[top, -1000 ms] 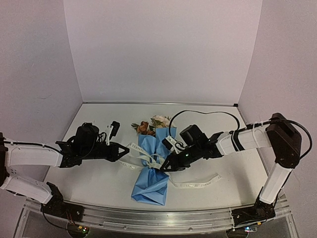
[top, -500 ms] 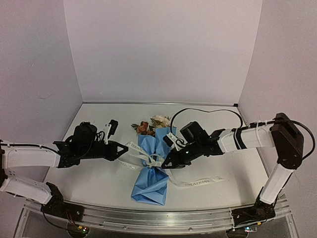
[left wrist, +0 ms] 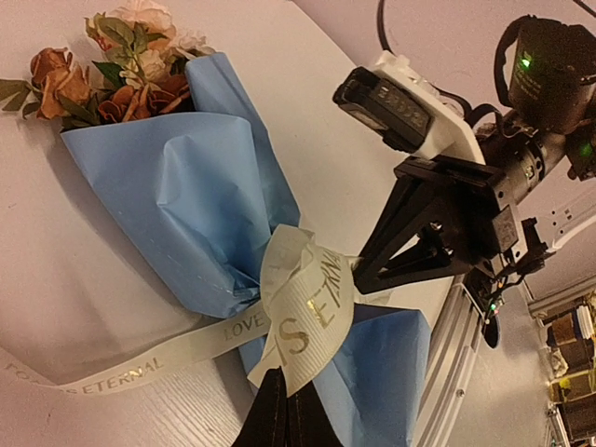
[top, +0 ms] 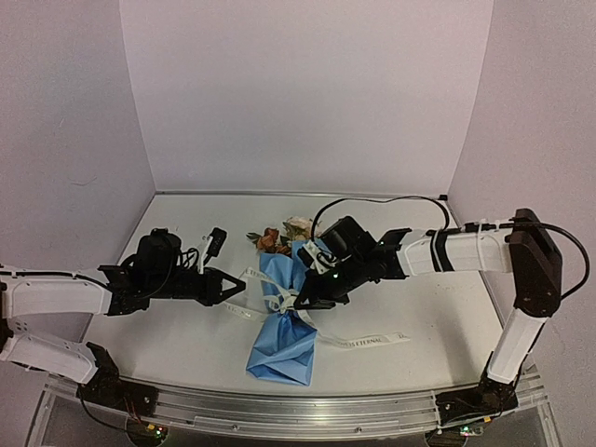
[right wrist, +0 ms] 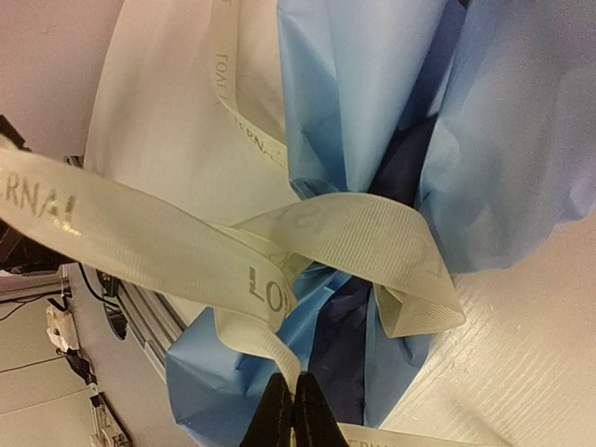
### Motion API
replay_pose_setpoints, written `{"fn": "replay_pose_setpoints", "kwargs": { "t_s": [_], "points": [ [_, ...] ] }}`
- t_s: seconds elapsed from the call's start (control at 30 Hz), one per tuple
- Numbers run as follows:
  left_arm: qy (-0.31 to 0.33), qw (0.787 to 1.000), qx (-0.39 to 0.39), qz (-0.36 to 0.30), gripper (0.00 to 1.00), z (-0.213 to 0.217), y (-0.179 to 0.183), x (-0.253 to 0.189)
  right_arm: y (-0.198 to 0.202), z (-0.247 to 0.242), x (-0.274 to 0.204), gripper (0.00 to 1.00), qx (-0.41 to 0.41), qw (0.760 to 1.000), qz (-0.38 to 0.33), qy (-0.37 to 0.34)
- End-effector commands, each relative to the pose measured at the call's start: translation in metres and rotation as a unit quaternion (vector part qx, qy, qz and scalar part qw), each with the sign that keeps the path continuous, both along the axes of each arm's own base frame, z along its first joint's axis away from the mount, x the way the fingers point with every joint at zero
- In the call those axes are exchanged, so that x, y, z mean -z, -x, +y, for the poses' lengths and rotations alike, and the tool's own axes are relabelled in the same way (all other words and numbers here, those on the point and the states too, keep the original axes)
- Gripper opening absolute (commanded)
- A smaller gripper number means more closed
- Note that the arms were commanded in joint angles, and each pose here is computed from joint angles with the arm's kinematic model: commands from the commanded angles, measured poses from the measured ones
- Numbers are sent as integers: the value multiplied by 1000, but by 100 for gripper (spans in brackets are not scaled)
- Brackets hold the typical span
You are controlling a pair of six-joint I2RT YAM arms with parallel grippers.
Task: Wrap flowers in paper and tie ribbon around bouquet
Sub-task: Cross the half-tied ribbon over the folded bouquet.
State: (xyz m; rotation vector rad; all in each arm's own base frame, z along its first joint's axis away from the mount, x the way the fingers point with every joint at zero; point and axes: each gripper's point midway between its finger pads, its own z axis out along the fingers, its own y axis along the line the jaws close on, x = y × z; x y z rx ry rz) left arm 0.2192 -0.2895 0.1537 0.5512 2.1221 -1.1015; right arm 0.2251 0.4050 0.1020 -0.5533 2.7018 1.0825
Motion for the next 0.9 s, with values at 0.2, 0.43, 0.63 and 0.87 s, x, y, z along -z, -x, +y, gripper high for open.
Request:
{"fn": "replay_pose_setpoints", "kwargs": {
  "t_s": [0.2,0.43,0.63,0.87],
  "points": [
    [45,999,18,0,0,0,17,-41,-4,-7,26,0,69,995,26,66],
    [44,998,-16,41,5,15,27,-17,-17,0,27,0,99,992,25,70],
    [41,995,-54,76,4,23,24,4,-23,9,25,0,103,992,21,65],
    [32,977,-173,117,25,57,14,28,-22,9,29,0,104,992,22,70]
  ]
}}
